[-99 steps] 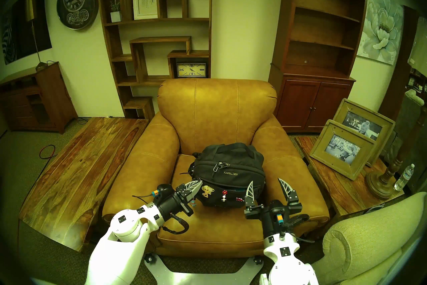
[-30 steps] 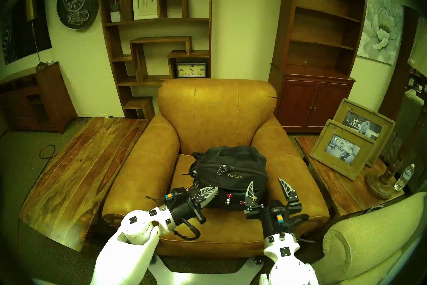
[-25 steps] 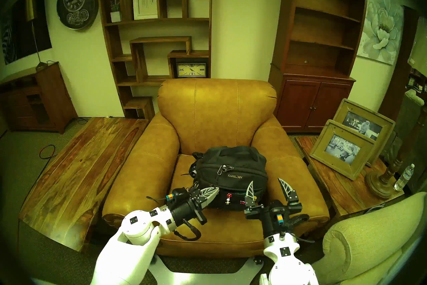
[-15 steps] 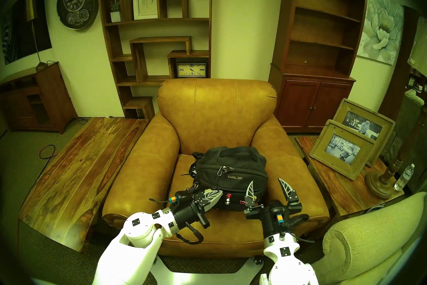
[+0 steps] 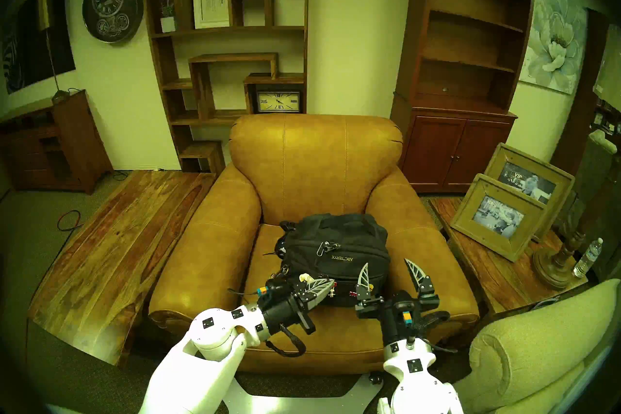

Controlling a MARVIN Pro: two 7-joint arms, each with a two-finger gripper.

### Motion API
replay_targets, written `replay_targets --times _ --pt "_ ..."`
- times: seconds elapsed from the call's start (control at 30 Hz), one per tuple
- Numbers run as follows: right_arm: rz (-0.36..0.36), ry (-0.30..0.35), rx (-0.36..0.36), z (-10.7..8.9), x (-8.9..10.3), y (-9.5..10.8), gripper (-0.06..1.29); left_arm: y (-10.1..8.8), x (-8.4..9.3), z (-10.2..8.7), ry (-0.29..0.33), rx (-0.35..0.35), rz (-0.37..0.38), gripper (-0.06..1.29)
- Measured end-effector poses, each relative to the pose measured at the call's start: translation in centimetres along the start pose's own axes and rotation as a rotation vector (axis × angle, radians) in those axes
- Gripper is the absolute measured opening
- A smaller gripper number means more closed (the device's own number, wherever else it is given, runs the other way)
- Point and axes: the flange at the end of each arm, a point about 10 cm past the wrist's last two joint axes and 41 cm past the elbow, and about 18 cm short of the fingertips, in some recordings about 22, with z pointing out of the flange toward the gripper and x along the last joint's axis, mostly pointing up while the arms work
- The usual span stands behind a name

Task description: Close a bag with a zipper

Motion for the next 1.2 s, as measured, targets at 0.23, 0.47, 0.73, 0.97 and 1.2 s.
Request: replay_targets --times 0.23,0.47,0.73,0.97,1.2 --pt "0.0 0.0 0.0 0.0 0.0 0.0 1.23 0.4 -0.2 0.6 -0.002 -0.01 -0.001 -0.02" --pt "0.0 0.0 0.0 0.0 0.0 0.0 1.23 0.8 -0.3 1.1 -0.001 -0.019 -0.001 -0.02" --pt "0.0 0.0 0.0 0.0 0.0 0.0 1.23 0.6 0.3 0.9 0.025 -0.021 -0.009 -0.01" --pt "0.0 0.0 0.0 0.0 0.0 0.0 1.23 0.3 1.5 -0.4 0.046 -0.027 -0.025 1.27" --pt "0.0 0.0 0.0 0.0 0.0 0.0 1.23 -1.6 3.2 -3.1 0.075 0.001 -0.023 1.27"
